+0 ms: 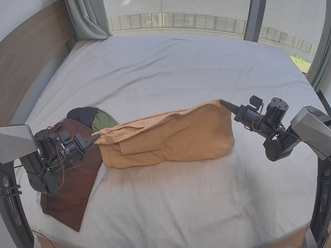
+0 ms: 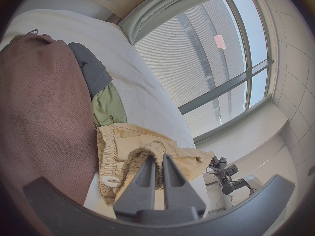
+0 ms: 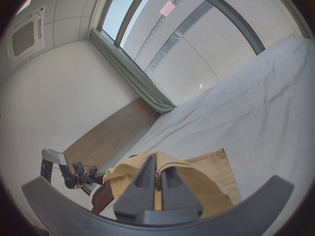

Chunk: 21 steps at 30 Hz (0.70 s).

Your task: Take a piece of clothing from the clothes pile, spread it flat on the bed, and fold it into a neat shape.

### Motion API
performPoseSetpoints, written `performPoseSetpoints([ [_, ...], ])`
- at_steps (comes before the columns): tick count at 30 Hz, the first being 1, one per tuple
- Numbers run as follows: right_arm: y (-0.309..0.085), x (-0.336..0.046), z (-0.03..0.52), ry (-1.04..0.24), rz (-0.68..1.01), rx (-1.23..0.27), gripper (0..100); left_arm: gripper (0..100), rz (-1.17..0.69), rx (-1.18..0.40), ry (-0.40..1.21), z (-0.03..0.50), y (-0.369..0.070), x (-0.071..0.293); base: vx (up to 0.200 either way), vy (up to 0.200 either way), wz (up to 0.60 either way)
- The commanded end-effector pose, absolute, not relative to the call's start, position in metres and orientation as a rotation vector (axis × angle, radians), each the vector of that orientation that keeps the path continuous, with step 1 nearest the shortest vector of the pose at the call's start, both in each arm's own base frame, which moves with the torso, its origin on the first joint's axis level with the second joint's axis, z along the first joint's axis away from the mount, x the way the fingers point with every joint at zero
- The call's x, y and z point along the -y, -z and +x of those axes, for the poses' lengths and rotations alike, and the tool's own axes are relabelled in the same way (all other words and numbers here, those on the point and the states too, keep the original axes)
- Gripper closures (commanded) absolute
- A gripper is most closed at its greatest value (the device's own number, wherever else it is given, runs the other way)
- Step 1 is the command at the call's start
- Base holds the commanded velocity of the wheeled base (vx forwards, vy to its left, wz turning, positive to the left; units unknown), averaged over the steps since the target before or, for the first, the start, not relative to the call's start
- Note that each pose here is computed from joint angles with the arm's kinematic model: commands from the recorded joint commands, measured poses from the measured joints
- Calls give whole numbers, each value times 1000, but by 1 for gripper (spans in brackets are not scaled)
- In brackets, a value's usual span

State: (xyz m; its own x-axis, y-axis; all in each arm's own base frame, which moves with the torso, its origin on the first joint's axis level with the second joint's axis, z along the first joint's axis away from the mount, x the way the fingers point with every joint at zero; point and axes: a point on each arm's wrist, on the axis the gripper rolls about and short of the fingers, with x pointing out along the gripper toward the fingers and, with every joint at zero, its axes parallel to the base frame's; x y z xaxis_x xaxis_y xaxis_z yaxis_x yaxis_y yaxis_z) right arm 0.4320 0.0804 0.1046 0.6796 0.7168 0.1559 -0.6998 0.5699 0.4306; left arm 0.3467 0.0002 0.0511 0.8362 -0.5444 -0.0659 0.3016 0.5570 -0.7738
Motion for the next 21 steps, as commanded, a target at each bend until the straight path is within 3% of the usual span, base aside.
performPoseSetpoints([
  [1,-89,-83,442,-830,493,-57,100,100,-848,-323,495,352,-43,-1,0,0,0],
  [21,-67,-92,473,-833,494,-57,100,100,-853,-330,455,366,-23,-1,0,0,0],
])
